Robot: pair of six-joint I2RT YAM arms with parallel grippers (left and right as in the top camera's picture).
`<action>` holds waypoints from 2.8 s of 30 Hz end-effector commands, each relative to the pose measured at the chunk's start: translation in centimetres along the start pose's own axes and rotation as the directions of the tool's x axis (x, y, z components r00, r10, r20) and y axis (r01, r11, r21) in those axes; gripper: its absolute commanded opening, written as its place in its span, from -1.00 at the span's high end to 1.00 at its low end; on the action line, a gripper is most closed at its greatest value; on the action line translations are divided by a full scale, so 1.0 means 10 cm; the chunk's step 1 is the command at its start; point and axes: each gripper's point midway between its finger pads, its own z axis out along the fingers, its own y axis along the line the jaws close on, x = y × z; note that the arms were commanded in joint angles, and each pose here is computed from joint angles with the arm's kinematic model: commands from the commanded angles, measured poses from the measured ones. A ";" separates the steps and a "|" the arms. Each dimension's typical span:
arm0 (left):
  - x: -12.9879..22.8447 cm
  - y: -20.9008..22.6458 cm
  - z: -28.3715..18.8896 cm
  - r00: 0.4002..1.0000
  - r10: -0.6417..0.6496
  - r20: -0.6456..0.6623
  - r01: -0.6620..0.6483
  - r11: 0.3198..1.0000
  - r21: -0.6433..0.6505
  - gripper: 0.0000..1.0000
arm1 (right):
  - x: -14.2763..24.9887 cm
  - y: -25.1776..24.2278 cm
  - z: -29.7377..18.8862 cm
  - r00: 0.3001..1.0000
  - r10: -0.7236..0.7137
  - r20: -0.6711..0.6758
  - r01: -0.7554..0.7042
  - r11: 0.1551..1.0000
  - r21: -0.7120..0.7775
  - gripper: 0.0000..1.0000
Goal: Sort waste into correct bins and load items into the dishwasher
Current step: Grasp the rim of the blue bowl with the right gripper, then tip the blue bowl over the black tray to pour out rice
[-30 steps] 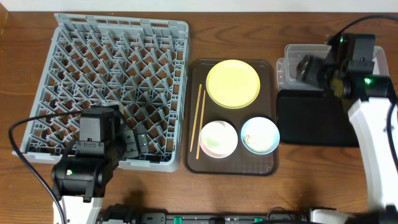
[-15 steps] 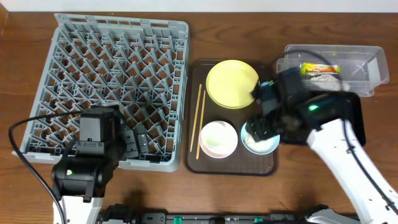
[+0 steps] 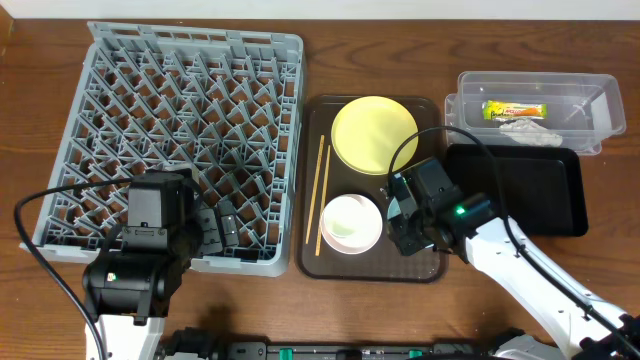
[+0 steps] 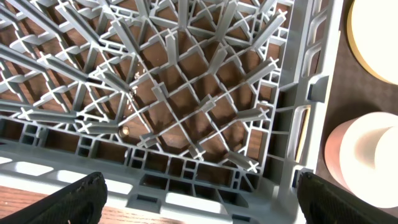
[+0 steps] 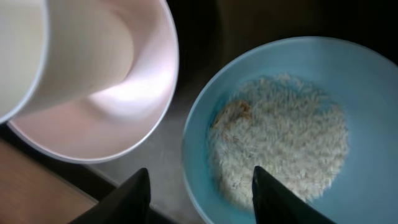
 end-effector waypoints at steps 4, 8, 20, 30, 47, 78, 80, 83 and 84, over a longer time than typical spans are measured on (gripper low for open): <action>-0.06 0.00 -0.05 1.000 0.009 0.019 -0.009 1.000 -0.002 -0.96 | 0.17 -0.03 0.18 1.000 0.005 -0.009 -0.005 1.000 0.011 0.23; -0.06 0.00 -0.05 1.000 0.009 0.019 -0.009 1.000 -0.002 -0.96 | 0.24 -0.04 0.24 1.000 0.005 -0.013 -0.005 1.000 0.011 0.31; -0.06 0.00 -0.05 1.000 0.009 0.018 -0.009 1.000 -0.003 -0.96 | 0.31 -0.06 0.30 1.000 0.006 -0.020 -0.006 1.000 0.012 0.63; -0.06 0.00 -0.05 1.000 0.009 0.018 -0.009 1.000 -0.003 -0.96 | 0.21 -0.04 0.29 1.000 0.001 0.017 -0.002 1.000 0.005 0.87; -0.06 0.00 -0.05 1.000 0.009 0.018 -0.009 1.000 -0.003 -0.96 | -0.82 -0.22 -0.84 0.918 0.202 0.342 -0.199 0.979 -0.045 0.98; -0.06 0.00 -0.05 1.000 0.009 0.018 -0.009 1.000 -0.003 -0.96 | -0.49 -1.57 -0.79 0.634 0.769 0.086 -0.500 0.492 -0.712 0.98; -0.06 0.00 -0.05 1.000 0.009 0.018 -0.009 1.000 -0.003 -0.96 | -0.47 -1.68 -0.81 0.600 0.797 0.077 -0.493 0.444 -0.748 0.98; -0.06 0.00 -0.05 1.000 0.009 0.018 -0.009 1.000 -0.003 -0.96 | -0.44 -1.78 -0.83 0.564 0.824 0.061 -0.480 0.387 -0.787 0.98; -0.06 0.00 -0.05 1.000 0.009 0.018 -0.009 1.000 -0.003 -0.96 | -0.43 -1.81 -0.84 0.553 0.831 0.056 -0.478 0.371 -0.796 0.98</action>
